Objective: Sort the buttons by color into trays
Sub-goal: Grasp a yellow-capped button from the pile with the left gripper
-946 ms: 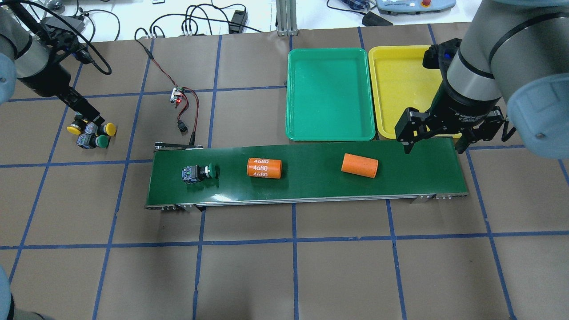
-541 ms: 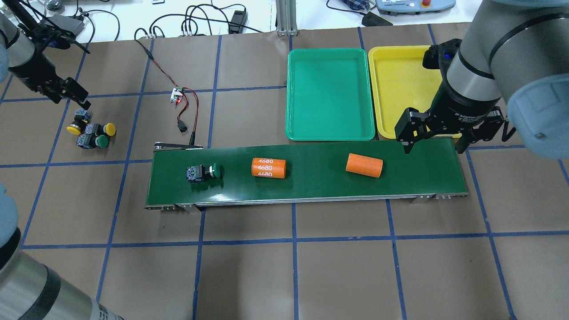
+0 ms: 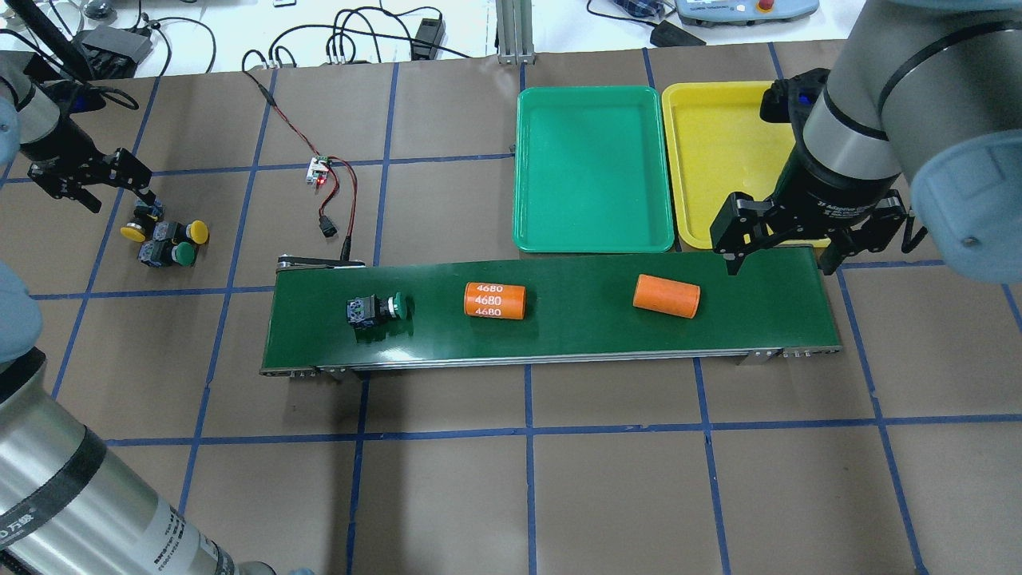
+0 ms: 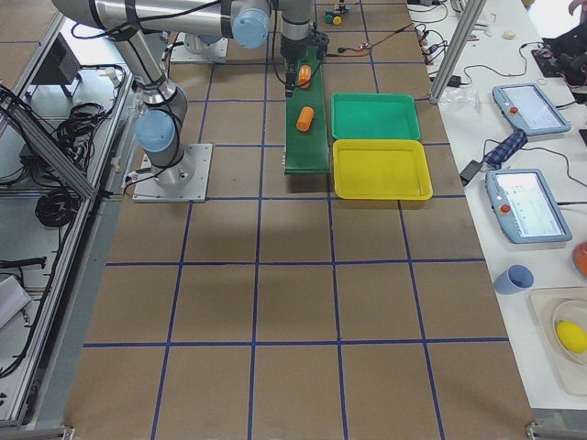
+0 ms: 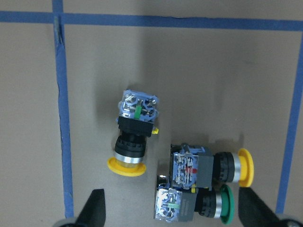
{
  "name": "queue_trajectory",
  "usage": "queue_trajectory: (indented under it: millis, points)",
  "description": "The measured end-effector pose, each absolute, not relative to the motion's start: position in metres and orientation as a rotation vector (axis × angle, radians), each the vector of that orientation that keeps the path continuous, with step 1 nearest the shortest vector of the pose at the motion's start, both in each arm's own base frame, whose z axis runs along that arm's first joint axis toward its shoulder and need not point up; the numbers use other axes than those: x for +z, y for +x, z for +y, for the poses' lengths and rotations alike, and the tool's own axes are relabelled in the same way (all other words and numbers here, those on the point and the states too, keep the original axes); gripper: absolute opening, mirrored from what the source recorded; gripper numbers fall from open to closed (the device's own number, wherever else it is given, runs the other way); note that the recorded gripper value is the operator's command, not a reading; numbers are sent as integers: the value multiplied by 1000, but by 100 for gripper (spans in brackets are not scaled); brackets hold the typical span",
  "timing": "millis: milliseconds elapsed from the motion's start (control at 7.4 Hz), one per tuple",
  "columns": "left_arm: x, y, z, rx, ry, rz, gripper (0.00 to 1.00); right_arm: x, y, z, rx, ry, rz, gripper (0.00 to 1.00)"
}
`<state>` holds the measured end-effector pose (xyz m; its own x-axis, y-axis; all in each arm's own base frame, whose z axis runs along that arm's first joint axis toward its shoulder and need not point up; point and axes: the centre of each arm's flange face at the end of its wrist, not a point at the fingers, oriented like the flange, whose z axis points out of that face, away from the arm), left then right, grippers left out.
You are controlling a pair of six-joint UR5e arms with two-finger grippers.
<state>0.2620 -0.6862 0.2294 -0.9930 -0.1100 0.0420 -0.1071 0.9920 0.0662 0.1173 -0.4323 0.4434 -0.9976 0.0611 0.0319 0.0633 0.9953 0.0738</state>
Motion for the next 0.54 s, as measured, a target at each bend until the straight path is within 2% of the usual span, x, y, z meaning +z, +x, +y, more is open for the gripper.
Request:
queue_trajectory:
  millis: [541]
  points:
    - [191, 269, -695, -93, 151, -3092, 98, 443, 117, -431, -124, -95, -3107, 100]
